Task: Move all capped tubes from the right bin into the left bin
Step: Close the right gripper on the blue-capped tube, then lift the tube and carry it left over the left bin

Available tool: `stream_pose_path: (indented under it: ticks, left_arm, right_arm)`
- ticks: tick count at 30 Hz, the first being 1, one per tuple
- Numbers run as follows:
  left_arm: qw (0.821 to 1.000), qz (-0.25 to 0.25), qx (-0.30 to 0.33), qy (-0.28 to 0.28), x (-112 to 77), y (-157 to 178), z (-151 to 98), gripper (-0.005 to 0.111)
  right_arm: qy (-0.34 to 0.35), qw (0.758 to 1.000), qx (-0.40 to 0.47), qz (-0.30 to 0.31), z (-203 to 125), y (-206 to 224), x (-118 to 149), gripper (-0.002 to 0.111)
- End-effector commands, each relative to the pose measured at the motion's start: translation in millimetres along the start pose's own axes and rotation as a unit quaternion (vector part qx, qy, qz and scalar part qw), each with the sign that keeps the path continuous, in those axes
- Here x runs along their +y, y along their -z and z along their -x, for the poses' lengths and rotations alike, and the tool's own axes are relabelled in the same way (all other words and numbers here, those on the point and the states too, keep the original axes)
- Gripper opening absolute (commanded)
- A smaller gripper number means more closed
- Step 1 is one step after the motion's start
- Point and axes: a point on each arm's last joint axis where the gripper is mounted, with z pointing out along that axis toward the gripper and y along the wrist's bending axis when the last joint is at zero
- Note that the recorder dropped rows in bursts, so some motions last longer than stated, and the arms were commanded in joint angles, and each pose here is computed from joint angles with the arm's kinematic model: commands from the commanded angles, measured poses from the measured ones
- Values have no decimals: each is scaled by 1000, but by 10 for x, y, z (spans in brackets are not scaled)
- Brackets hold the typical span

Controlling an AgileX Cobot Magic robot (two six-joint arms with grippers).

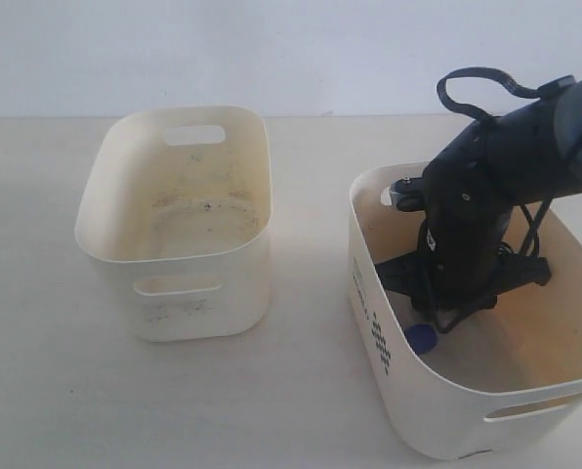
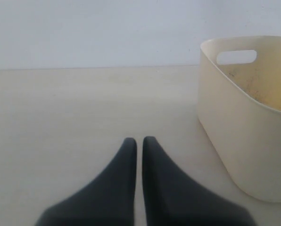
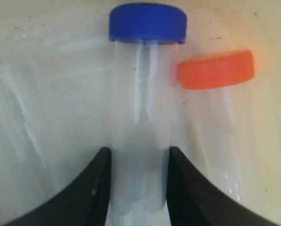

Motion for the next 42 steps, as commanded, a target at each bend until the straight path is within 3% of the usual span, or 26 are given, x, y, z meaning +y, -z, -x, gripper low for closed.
stream_pose_path:
  ticks: [1, 9, 16, 20, 28, 30, 39, 42]
  left_arm:
    - [1000, -1, -3, 7, -1, 1, 15, 4]
    - [1000, -1, -3, 7, -1, 1, 15, 4]
    - [1000, -1, -3, 7, -1, 1, 15, 4]
    - [1000, -1, -3, 7, -1, 1, 15, 4]
    - [1000, -1, -3, 7, -1, 1, 15, 4]
    - [1000, -1, -3, 7, -1, 1, 15, 4]
    - [1000, -1, -4, 7, -1, 1, 17, 4]
    - [1000, -1, -4, 7, -1, 1, 17, 4]
  right_arm:
    - [0, 1000, -6, -1, -6, 169, -56, 0]
    - [-3, 993, -108, 50, 40, 897, -208, 0]
    - [-28, 964, -224, 143, 17, 1533, -314, 0]
    - [-40, 926, -293, 236, 5, 1841, -245, 0]
    - [47, 815, -415, 402, -98, 2139, 452, 0]
    - [57, 800, -420, 424, -111, 2080, 620, 0]
    - [78, 816, -375, 433, -126, 1495, 1101, 1]
    - [81, 826, -362, 425, -124, 1357, 1151, 14]
